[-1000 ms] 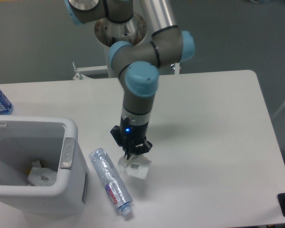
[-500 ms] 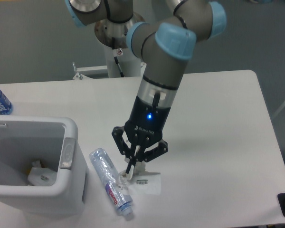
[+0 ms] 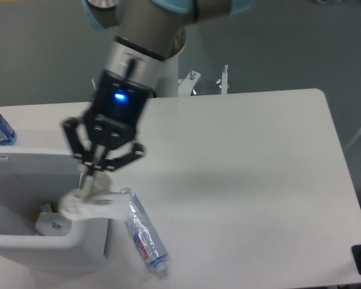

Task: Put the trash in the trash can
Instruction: 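Lift the wrapper, carry it over the bin and release it, then move the open gripper down to the clear water bottle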

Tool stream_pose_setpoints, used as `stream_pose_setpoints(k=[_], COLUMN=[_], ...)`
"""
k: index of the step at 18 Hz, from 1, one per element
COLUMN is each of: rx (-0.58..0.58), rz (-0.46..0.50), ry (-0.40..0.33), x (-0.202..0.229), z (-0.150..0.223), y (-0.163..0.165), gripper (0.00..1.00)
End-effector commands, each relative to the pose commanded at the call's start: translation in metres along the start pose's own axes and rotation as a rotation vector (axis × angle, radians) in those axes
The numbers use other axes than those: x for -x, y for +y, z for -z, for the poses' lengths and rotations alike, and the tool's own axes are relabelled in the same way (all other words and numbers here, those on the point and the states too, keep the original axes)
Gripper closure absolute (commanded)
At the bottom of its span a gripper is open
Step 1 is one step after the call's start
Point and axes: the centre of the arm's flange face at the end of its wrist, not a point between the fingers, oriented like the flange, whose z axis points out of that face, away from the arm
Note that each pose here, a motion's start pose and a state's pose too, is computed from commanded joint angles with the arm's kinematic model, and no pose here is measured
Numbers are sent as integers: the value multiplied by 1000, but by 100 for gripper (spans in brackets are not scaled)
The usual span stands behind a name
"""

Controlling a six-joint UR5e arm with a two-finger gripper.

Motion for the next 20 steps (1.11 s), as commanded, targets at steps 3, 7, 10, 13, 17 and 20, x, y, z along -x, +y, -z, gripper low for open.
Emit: stream_pose_setpoints(k=[3, 7, 10, 13, 17, 20], rx=[30, 35, 4, 4, 25, 55], rz=[10, -1, 26, 86, 197, 249], ry=[12, 11, -26, -73, -117, -131], x=[-5, -5, 20, 82, 165, 205], z=[-15, -16, 2, 0, -9, -26], y=[11, 13, 3, 5, 25, 42], gripper=[0, 0, 0, 0, 0, 0])
